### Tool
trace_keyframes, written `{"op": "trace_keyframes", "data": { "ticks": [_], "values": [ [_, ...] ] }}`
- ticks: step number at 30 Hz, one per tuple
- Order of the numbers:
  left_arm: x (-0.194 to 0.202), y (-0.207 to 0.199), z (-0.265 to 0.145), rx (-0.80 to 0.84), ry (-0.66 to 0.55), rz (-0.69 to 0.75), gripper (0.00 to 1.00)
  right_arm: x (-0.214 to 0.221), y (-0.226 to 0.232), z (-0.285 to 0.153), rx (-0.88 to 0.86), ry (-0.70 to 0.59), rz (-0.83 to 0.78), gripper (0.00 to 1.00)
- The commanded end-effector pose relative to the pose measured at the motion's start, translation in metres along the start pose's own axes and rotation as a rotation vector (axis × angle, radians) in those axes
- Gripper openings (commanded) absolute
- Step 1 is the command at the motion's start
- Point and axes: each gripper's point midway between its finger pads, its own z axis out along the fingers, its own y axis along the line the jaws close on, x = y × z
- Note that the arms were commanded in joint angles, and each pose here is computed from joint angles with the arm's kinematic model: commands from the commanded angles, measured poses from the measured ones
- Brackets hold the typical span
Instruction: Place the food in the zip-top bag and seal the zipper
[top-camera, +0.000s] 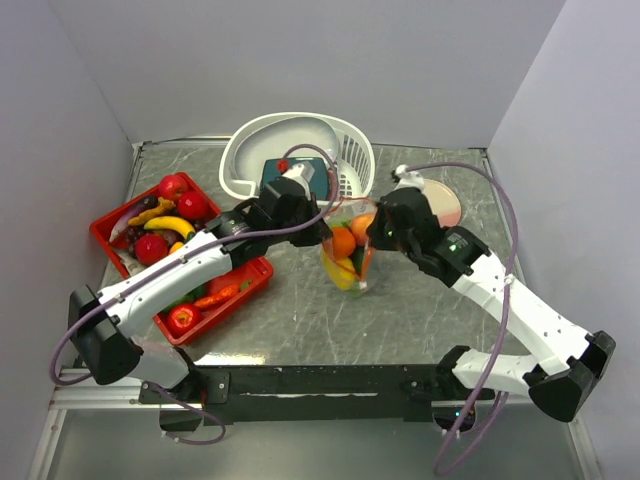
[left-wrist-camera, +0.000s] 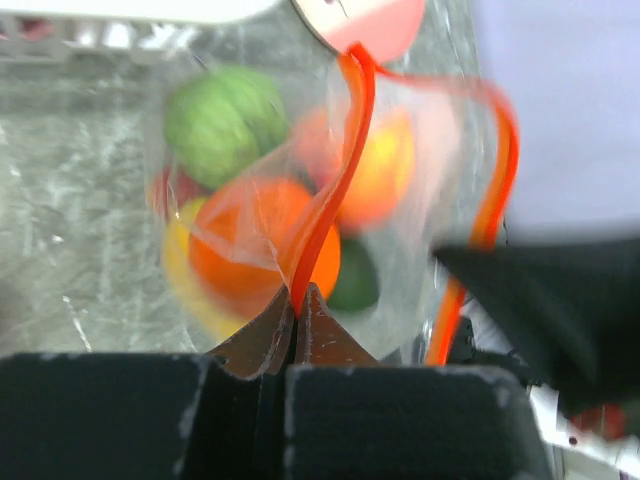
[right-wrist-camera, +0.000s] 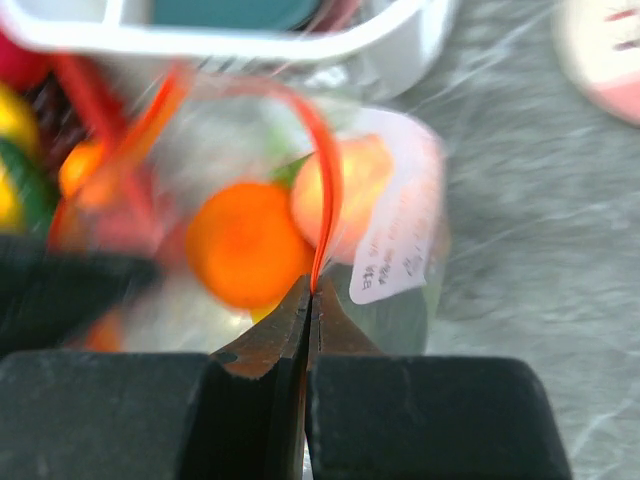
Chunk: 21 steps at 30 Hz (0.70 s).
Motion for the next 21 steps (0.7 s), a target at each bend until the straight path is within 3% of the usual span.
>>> {"op": "trace_keyframes", "data": {
  "ticks": [1,8,16,21],
  "values": [
    [-0.015,-0.008,-0.003,0.056,-0.046,-0.008,0.01,0.001,0.036,-0.01,-0.102,-0.022,0.017,0.0],
    [0.044,-0.031,-0.001,0.171,0.082,0.01,0.01,-0.028,0.004,0.007,-0.008,-0.055,0.042,0.0],
    [0.01,0.006,-0.001,-0.023,-0.027,-0.001,0.06,0.003,0.006,0.0,-0.079,-0.007,0.054,0.0],
    [0.009,0.015,-0.007,-0.065,-0.037,-0.019,0.37,0.002,0.004,-0.005,-0.093,-0.023,0.049,0.0]
  ]
}}
